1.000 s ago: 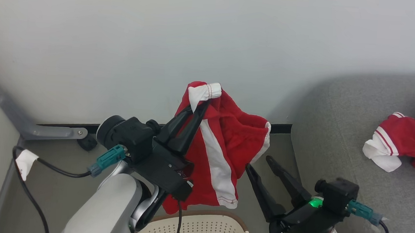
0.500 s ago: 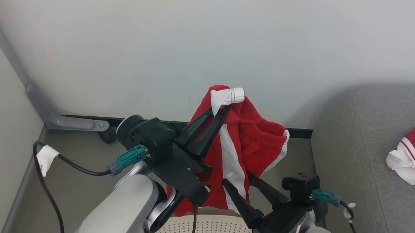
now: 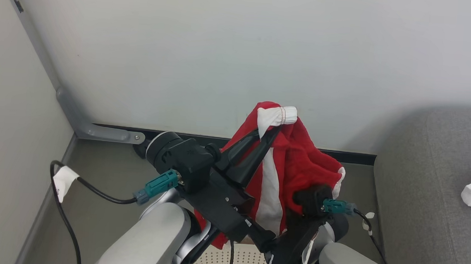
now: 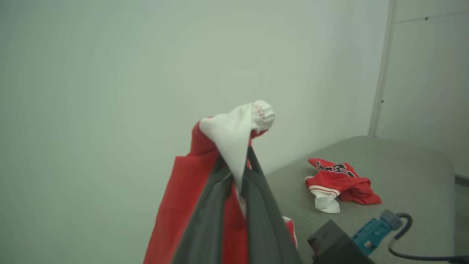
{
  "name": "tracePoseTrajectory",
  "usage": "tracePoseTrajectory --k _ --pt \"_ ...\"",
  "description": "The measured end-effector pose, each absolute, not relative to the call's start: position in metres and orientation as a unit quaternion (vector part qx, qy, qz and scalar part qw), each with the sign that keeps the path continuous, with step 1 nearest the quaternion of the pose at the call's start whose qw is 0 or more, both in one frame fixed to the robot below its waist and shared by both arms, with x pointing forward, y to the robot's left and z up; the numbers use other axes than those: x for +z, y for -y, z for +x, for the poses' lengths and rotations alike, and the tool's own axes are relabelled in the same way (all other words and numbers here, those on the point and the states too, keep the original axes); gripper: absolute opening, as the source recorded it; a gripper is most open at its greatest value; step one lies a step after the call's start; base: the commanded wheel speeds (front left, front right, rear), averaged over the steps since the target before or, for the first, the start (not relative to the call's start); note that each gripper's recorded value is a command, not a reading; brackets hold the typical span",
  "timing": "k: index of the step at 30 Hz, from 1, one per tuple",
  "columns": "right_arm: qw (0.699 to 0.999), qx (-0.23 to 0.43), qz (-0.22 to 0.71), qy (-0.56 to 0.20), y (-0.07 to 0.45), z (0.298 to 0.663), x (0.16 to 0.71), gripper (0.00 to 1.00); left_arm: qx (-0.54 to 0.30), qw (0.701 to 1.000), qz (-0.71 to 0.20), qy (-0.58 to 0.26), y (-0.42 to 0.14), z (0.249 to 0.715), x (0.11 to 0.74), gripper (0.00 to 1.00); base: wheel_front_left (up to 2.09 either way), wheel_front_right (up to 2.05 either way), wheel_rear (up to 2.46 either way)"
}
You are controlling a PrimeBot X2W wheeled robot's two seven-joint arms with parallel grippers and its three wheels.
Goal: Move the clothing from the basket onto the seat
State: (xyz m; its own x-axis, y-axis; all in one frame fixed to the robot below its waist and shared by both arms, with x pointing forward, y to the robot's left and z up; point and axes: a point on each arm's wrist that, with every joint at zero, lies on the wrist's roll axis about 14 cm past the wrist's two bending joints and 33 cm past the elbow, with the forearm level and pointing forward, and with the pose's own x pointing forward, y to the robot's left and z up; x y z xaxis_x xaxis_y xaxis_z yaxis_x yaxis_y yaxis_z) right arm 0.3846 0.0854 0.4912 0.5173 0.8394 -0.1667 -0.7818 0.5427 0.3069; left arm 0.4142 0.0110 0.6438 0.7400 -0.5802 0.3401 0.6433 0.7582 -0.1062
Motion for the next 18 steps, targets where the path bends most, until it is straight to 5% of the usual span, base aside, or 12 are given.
tracePoseTrajectory --k 4,6,7,18 --pt "0.862 0.475 0.090 -0.151 -0.092 0.385 0.490 1.00 -0.328 0.927 -0.111 0.144 -0.014 0.414 0.644 0.00 0.00 0.00 0.00" --pt "0.864 0.473 0.092 -0.149 -0.092 0.386 0.490 0.20 -0.327 0.928 -0.110 0.143 -0.015 0.414 0.643 0.00 0.00 0.00 0.00" --pt "0.865 0.470 0.095 -0.150 -0.090 0.387 0.489 0.00 -0.326 0.928 -0.111 0.142 -0.015 0.415 0.643 0.00 0.00 0.00 0.00" --pt "0.885 0.433 0.125 -0.121 -0.066 0.405 0.499 0.00 -0.290 0.945 -0.116 0.098 -0.038 0.421 0.606 0.00 0.00 0.00 0.00"
